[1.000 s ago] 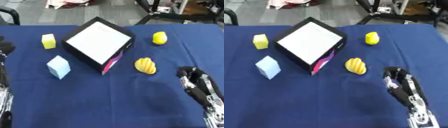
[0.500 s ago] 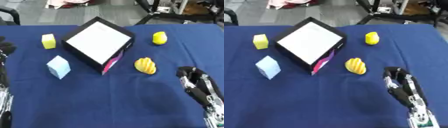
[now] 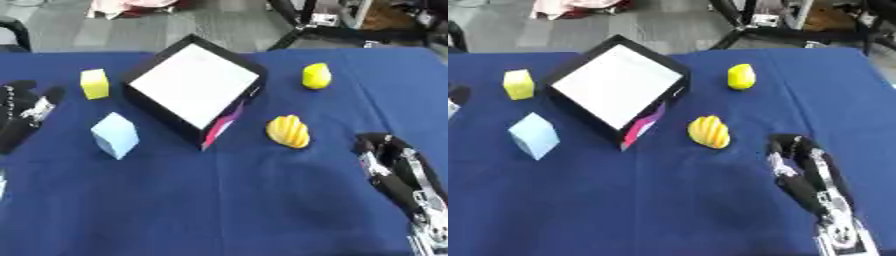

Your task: Pick up objects on the table and place them in the box.

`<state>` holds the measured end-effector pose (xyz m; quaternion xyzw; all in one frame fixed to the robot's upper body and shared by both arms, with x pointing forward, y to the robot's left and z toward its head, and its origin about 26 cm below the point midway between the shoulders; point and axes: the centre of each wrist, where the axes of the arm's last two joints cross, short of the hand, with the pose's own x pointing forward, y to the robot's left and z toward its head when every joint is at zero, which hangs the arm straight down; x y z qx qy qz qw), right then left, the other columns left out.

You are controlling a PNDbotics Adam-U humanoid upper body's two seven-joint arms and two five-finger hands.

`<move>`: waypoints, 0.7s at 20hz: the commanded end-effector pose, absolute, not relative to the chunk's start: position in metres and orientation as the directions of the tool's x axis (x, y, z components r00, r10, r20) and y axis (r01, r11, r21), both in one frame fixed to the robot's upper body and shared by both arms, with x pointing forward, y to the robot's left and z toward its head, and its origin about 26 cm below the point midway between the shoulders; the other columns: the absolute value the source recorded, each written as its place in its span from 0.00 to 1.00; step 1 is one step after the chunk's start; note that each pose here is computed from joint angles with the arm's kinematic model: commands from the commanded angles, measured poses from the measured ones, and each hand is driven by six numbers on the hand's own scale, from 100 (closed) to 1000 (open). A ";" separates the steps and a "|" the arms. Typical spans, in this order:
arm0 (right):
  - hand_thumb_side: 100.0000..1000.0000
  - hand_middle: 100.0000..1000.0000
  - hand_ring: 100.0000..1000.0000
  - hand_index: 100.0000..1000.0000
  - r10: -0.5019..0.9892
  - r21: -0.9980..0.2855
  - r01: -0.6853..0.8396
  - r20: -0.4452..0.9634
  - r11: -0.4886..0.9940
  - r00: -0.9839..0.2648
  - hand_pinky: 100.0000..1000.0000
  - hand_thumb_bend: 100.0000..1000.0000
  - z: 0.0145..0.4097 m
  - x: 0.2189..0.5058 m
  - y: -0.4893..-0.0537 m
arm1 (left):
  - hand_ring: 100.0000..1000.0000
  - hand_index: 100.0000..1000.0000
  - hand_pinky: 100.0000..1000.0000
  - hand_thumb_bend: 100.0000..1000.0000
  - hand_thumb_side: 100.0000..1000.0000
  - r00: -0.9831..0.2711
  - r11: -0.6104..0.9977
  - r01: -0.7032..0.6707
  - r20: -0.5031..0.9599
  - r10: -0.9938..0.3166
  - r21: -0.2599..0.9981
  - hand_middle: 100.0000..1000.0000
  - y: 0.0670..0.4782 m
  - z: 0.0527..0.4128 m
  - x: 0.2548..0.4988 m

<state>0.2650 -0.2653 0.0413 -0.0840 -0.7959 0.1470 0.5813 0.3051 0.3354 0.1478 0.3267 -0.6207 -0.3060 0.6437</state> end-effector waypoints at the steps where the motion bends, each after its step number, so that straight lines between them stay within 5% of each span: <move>1: 0.42 0.54 0.61 0.66 0.325 -0.355 -0.038 0.888 0.934 -0.325 0.69 0.00 0.047 0.267 -0.269 | 0.63 0.82 0.76 0.63 0.61 0.018 0.444 0.097 0.445 -0.896 0.891 0.59 0.327 0.180 0.301; 7: 0.42 0.54 0.61 0.66 0.325 -0.356 -0.041 0.888 0.933 -0.326 0.69 0.00 0.047 0.267 -0.269 | 0.64 0.83 0.76 0.62 0.54 -0.008 0.290 0.258 0.302 -0.953 0.922 0.62 0.309 0.189 0.298; 14: 0.42 0.54 0.61 0.66 0.323 -0.354 -0.041 0.889 0.934 -0.325 0.69 0.00 0.047 0.267 -0.269 | 0.63 0.84 0.75 0.66 0.50 0.125 0.136 0.180 0.115 -0.986 0.974 0.64 0.302 0.176 0.303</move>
